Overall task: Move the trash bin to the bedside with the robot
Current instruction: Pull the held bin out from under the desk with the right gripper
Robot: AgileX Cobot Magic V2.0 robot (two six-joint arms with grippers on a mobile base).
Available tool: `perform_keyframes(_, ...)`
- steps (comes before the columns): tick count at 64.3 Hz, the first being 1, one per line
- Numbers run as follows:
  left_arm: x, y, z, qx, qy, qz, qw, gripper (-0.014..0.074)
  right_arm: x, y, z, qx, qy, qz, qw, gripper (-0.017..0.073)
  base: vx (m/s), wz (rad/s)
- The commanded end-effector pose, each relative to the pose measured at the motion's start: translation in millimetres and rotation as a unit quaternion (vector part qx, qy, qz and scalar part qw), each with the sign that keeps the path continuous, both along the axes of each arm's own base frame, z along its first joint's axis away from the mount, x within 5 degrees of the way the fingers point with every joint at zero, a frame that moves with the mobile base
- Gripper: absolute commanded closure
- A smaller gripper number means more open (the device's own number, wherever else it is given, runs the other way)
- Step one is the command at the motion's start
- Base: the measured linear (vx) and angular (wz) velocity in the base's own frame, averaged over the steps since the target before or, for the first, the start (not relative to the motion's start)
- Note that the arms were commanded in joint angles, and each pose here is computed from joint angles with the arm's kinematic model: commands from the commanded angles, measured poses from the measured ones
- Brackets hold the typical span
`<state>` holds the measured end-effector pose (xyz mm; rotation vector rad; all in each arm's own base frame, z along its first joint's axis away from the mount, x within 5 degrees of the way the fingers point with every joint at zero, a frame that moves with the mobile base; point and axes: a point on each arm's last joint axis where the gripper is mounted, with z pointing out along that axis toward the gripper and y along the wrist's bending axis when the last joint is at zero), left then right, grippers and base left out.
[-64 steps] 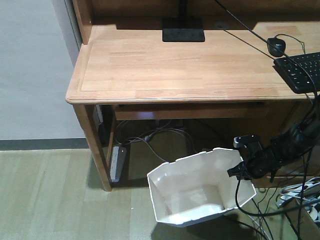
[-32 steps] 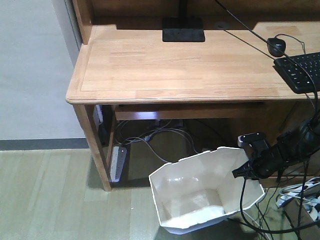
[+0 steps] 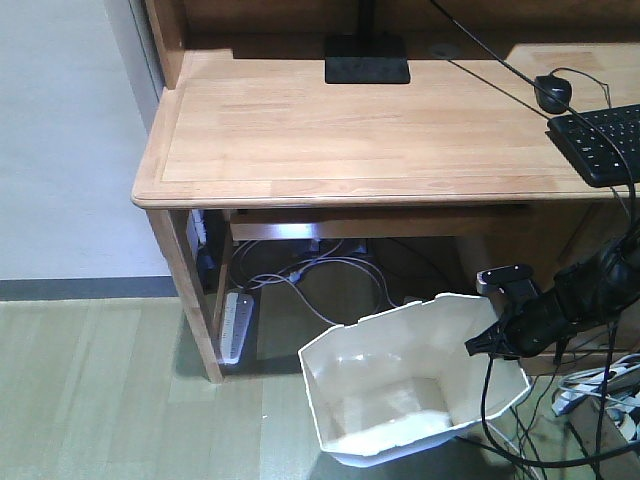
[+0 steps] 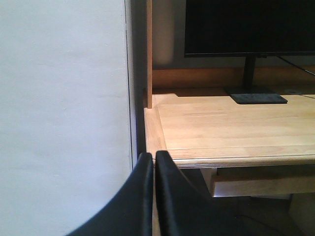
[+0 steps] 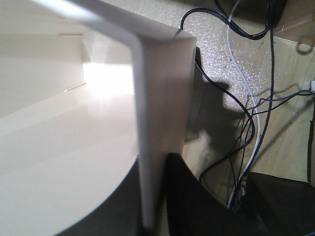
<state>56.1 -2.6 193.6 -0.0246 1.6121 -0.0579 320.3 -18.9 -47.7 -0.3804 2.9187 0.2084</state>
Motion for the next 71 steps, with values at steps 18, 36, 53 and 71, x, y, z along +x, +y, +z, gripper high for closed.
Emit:
perform_keyframes(18, 0.3, 1.5, -0.8, -0.007, -0.025, 0.008, 1.000, 0.0599, 15.3, 6.3, 28.4, 0.051, -0.039, -0.002, 0.998, 0.0562, 0.00, 0.00)
perform_keyframes(36, 0.3, 1.5, -0.8, -0.007, -0.025, 0.008, 1.000, 0.0599, 15.3, 6.3, 28.4, 0.051, -0.039, -0.002, 0.998, 0.0562, 0.00, 0.00)
perform_keyframes(53, 0.3, 1.5, -0.8, -0.007, -0.025, 0.008, 1.000, 0.0599, 15.3, 6.3, 28.4, 0.051, -0.039, -0.002, 0.998, 0.0562, 0.00, 0.00)
perform_keyframes(71, 0.3, 1.5, -0.8, -0.007, -0.025, 0.008, 1.000, 0.0599, 15.3, 6.3, 28.4, 0.051, -0.039, -0.002, 0.998, 0.0562, -0.01, 0.03)
